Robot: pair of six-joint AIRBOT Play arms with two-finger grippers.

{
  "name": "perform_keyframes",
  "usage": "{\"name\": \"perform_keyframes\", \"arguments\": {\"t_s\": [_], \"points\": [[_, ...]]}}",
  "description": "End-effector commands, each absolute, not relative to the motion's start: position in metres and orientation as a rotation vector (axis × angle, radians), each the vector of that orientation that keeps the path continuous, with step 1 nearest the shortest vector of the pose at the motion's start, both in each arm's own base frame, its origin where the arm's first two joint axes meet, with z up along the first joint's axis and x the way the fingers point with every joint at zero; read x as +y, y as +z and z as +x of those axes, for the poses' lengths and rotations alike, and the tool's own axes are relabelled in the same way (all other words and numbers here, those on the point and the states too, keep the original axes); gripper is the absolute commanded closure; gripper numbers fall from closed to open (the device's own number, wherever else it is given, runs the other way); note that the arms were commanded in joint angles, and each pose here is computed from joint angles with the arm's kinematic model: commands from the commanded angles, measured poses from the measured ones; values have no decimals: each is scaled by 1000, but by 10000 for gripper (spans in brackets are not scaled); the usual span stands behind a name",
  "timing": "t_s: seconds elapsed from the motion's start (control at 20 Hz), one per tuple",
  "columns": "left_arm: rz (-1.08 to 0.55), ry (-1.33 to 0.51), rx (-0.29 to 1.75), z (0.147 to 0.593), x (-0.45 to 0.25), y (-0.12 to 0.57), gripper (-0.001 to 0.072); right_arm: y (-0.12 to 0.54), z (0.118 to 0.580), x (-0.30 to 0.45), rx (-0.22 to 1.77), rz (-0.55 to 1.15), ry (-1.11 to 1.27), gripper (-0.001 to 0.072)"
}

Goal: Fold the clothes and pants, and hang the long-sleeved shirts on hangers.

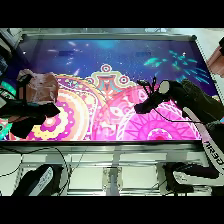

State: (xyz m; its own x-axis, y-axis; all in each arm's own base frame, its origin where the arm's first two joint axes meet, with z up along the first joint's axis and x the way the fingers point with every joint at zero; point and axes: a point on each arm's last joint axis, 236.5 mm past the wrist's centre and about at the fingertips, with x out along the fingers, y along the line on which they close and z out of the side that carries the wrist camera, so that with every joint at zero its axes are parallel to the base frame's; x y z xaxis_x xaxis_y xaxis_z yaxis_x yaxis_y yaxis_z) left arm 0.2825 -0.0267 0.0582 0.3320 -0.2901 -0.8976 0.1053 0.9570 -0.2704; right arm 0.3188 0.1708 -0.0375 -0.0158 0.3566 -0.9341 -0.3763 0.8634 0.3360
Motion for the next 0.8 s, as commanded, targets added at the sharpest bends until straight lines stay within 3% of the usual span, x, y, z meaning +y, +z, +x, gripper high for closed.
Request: {"name": "perform_keyframes", "arguments": {"t_s": [0.0, 0.05, 0.1, 0.45, 0.75], "points": [[39, -146, 1346, 279, 16, 22, 66, -37, 322, 174, 1461, -6, 583, 702], [124, -118, 1370, 283, 25, 12, 69, -36, 325, 174, 1448, -5, 580, 701], [206, -56, 1364, 294, 36, 6, 141, -36, 329, 174, 1432, -3, 575, 701], [798, 76, 1254, 362, 45, -8, 145, -36, 335, 175, 1408, -1, 568, 702], [866, 73, 1341, 363, 54, -40, 145, -36, 335, 175, 1407, -1, 568, 702]]}}
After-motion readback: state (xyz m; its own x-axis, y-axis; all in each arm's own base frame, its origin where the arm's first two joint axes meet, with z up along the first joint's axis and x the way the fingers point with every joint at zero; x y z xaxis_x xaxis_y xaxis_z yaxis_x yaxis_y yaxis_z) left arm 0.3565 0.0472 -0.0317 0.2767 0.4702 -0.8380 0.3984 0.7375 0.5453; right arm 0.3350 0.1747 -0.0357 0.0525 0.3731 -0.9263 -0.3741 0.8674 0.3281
